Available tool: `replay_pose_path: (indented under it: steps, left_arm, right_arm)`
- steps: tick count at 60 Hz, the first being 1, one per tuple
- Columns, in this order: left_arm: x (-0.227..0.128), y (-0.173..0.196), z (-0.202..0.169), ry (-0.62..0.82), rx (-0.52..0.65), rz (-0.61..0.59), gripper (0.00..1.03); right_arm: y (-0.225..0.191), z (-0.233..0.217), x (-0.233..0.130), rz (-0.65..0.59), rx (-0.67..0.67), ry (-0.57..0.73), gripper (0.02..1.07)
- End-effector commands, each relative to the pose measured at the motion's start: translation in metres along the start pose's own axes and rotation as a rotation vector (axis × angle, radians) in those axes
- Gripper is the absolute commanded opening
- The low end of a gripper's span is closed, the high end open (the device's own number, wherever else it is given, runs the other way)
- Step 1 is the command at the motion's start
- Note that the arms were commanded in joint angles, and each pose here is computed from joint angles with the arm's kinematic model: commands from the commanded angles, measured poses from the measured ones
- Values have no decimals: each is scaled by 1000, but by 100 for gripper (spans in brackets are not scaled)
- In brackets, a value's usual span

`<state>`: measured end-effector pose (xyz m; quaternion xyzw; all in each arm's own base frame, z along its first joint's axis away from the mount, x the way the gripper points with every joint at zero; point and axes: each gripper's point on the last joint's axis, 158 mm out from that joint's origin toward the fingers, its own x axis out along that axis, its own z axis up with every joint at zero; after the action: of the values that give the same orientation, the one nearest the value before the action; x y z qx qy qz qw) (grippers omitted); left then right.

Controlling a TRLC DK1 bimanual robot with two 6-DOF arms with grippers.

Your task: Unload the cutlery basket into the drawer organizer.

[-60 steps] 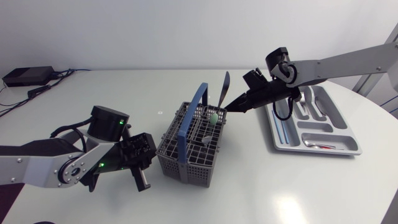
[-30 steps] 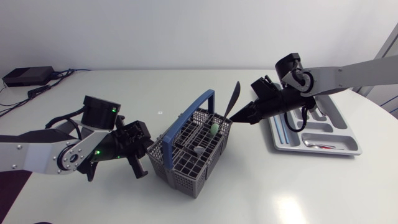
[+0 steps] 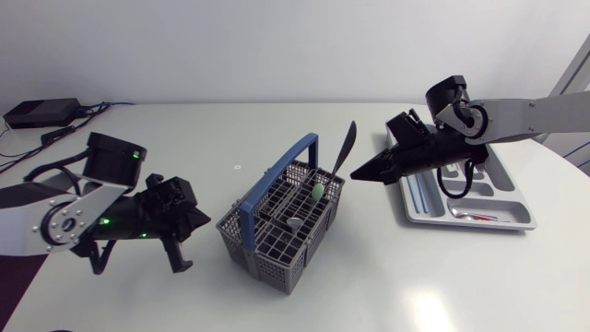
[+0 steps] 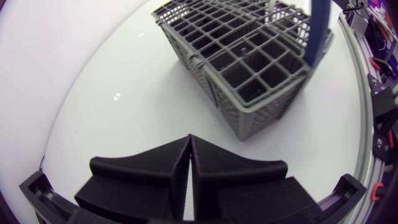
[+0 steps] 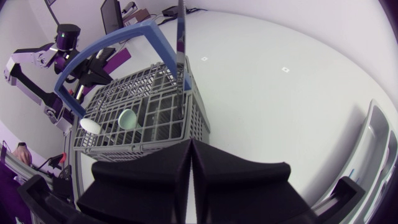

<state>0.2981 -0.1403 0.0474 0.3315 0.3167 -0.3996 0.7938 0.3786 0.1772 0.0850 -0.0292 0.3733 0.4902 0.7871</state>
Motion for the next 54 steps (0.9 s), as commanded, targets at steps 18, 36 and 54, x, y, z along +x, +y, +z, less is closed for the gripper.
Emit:
replay_pose_path:
  steps: [18, 36, 54]
  left_arm:
    - [-42, -85, 18, -43, 92, -241, 8]
    - [-2, -79, 25, -67, 67, -233, 7]
    - [17, -42, 22, -54, 58, -145, 7]
  right_arm:
    - [5, -6, 14, 30, -3, 28, 7]
    - [11, -4, 22, 40, -10, 39, 7]
    - [-9, 7, 16, -14, -6, 9, 7]
